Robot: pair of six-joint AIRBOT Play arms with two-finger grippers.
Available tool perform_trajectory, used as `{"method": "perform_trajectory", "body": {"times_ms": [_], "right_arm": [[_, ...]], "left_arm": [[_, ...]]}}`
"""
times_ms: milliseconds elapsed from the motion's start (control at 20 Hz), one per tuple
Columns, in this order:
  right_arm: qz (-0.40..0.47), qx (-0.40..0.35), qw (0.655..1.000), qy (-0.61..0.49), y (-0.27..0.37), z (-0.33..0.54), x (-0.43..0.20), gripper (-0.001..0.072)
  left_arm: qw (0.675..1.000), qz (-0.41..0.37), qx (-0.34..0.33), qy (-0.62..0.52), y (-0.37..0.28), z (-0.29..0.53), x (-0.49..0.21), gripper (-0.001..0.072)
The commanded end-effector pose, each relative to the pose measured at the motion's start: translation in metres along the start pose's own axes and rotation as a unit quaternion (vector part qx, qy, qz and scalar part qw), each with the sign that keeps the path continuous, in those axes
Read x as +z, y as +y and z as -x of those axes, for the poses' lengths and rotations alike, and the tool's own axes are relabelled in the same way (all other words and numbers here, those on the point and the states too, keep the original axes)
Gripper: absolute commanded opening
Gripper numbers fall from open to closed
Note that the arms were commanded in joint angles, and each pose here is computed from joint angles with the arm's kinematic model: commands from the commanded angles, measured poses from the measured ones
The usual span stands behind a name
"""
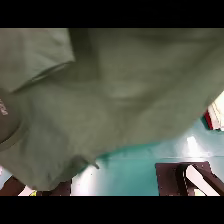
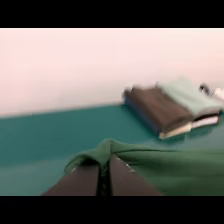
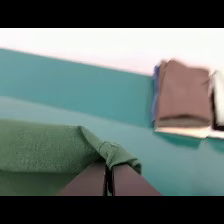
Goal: Fold the shirts.
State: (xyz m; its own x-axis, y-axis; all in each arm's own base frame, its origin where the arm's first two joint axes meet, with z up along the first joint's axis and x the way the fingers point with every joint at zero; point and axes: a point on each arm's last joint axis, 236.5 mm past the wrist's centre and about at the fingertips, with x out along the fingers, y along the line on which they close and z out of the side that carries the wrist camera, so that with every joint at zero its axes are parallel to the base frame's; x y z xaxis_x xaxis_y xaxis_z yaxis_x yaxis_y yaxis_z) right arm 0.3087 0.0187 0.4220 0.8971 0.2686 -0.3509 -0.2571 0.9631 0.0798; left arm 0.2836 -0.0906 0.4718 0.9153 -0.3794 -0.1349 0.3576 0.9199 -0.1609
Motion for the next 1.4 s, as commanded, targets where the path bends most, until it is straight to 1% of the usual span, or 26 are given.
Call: {"method": "perform_trajectory", "body": {"times_ms": [0,100,200,300,350,400,500,600,700,800,900,1000,1100,1250,1300,1350], "right_arm": [[-0.046,0.038,0.99,0.131,-0.022,-0.083,-0.067,0.0014],[-0.056,0.023,0.967,0.247,-0.044,-0.139,-0.14,0.0014],[-0.071,0.027,0.934,0.349,-0.051,-0.185,-0.214,0.0014],[-0.097,0.043,0.907,0.407,-0.053,-0.224,-0.272,0.0014],[-0.109,0.042,0.901,0.417,-0.059,-0.244,-0.292,0.0014],[-0.121,0.039,0.899,0.419,-0.066,-0.262,-0.304,0.0014],[-0.144,0.04,0.9,0.409,-0.072,-0.291,-0.305,0.0014],[-0.149,0.056,0.91,0.384,-0.071,-0.31,-0.284,0.0014],[-0.128,0.054,0.92,0.366,-0.076,-0.31,-0.26,0.0014],[-0.11,0.049,0.919,0.375,-0.077,-0.297,-0.253,0.0014],[-0.102,0.036,0.91,0.4,-0.078,-0.279,-0.266,0.0014],[-0.112,0.037,0.901,0.417,-0.072,-0.269,-0.285,0.0014],[-0.125,0.037,0.89,0.436,-0.067,-0.262,-0.311,0.0014],[-0.148,0.039,0.872,0.464,-0.059,-0.253,-0.351,0.0015],[-0.152,0.037,0.872,0.464,-0.058,-0.252,-0.359,0.0017],[-0.154,0.033,0.874,0.46,-0.058,-0.252,-0.362,0.0126]], "left_arm": [[0.984,0.062,0.014,0.163,0.047,-0.094,-0.102,0.0029],[0.959,0.104,0.023,0.264,0.075,-0.145,-0.183,0.0028],[0.923,0.141,0.034,0.356,0.099,-0.181,-0.268,0.0029],[0.895,0.159,0.041,0.414,0.12,-0.211,-0.338,0.0029],[0.889,0.166,0.047,0.423,0.129,-0.225,-0.359,0.0029],[0.89,0.168,0.049,0.42,0.137,-0.24,-0.374,0.0029],[0.902,0.174,0.062,0.389,0.151,-0.264,-0.38,0.0028],[0.914,0.177,0.072,0.357,0.163,-0.273,-0.367,0.0028],[0.911,0.193,0.067,0.358,0.168,-0.266,-0.353,0.0029],[0.891,0.202,0.058,0.403,0.167,-0.245,-0.359,0.0029],[0.861,0.198,0.048,0.466,0.159,-0.219,-0.382,0.0029],[0.839,0.202,0.037,0.505,0.148,-0.205,-0.406,0.0029],[0.822,0.211,0.034,0.527,0.139,-0.198,-0.432,0.0029],[0.807,0.219,0.035,0.548,0.129,-0.19,-0.465,0.0031],[0.804,0.22,0.037,0.552,0.129,-0.188,-0.471,0.0233],[0.802,0.223,0.04,0.552,0.129,-0.188,-0.474,0.052]]}}
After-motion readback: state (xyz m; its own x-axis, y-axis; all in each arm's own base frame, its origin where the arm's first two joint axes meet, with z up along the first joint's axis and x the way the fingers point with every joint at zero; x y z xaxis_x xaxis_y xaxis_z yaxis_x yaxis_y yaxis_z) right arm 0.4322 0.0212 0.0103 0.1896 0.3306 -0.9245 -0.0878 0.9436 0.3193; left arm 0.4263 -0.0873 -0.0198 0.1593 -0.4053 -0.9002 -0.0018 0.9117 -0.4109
